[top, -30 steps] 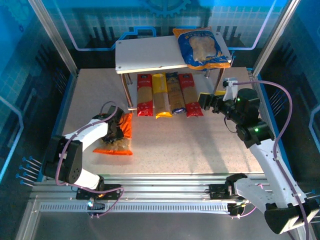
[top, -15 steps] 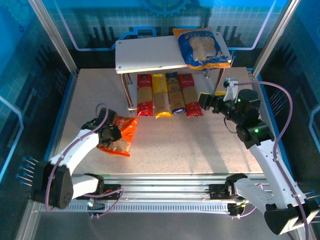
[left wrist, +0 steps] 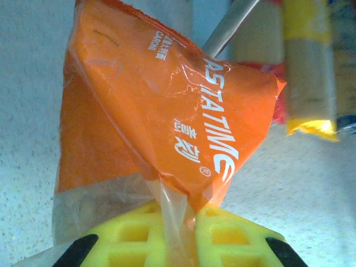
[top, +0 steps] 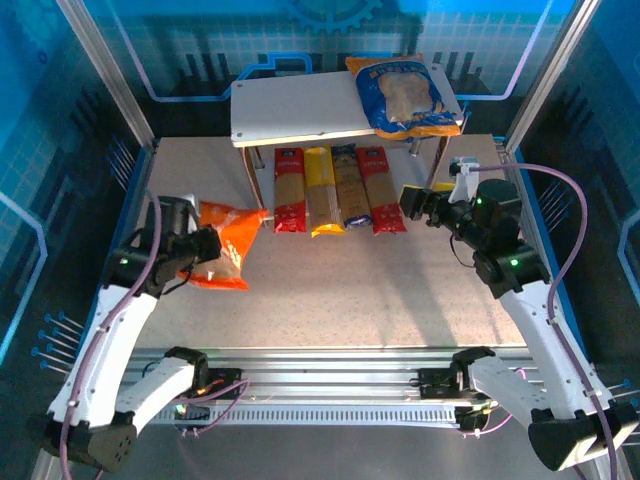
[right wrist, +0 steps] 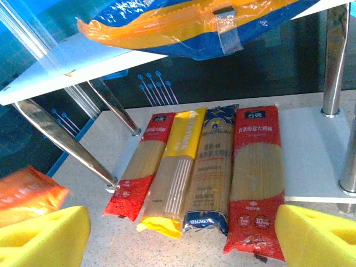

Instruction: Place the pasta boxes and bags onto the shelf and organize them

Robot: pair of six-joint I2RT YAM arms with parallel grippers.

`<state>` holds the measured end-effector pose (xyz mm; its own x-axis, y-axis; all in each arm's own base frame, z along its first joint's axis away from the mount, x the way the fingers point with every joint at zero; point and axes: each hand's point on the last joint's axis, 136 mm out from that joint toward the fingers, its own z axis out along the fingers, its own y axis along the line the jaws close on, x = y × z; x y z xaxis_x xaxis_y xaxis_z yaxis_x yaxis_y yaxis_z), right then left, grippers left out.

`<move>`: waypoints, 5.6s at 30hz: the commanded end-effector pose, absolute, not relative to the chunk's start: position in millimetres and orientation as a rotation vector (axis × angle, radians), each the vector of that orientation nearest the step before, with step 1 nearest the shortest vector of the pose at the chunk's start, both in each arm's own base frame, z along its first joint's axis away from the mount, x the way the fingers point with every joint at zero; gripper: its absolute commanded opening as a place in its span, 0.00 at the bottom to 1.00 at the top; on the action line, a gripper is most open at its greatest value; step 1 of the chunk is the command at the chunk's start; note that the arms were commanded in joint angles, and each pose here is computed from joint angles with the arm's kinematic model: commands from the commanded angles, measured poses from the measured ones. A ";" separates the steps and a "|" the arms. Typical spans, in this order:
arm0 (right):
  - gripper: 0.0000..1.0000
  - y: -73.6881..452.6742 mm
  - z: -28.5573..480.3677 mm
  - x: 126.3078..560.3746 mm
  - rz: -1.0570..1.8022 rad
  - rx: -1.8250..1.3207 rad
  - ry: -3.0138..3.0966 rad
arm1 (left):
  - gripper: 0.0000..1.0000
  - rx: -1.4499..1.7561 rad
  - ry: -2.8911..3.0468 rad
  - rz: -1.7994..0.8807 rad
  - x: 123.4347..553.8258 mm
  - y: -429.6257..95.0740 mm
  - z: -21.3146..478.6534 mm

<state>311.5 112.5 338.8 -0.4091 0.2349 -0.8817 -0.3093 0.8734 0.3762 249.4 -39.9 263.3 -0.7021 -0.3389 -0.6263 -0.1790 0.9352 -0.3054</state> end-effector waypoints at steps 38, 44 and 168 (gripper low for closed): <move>0.86 120.1 340.3 327.1 0.597 -0.069 1.942 | 0.00 -0.164 1.377 -0.699 425.9 -103.9 600.3; 0.86 122.2 334.1 329.3 0.604 -0.072 1.953 | 0.00 -0.188 1.365 -0.713 445.3 -123.2 590.9; 0.77 141.3 376.0 321.6 0.609 -0.169 1.884 | 0.72 0.038 1.587 -0.401 376.7 -135.9 520.2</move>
<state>323.0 138.6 361.7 -0.4272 0.1805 -0.8860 -0.3704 0.8589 0.3536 392.6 -150.6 487.0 -0.1580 -0.2186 -0.9629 0.2820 0.9246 -0.2561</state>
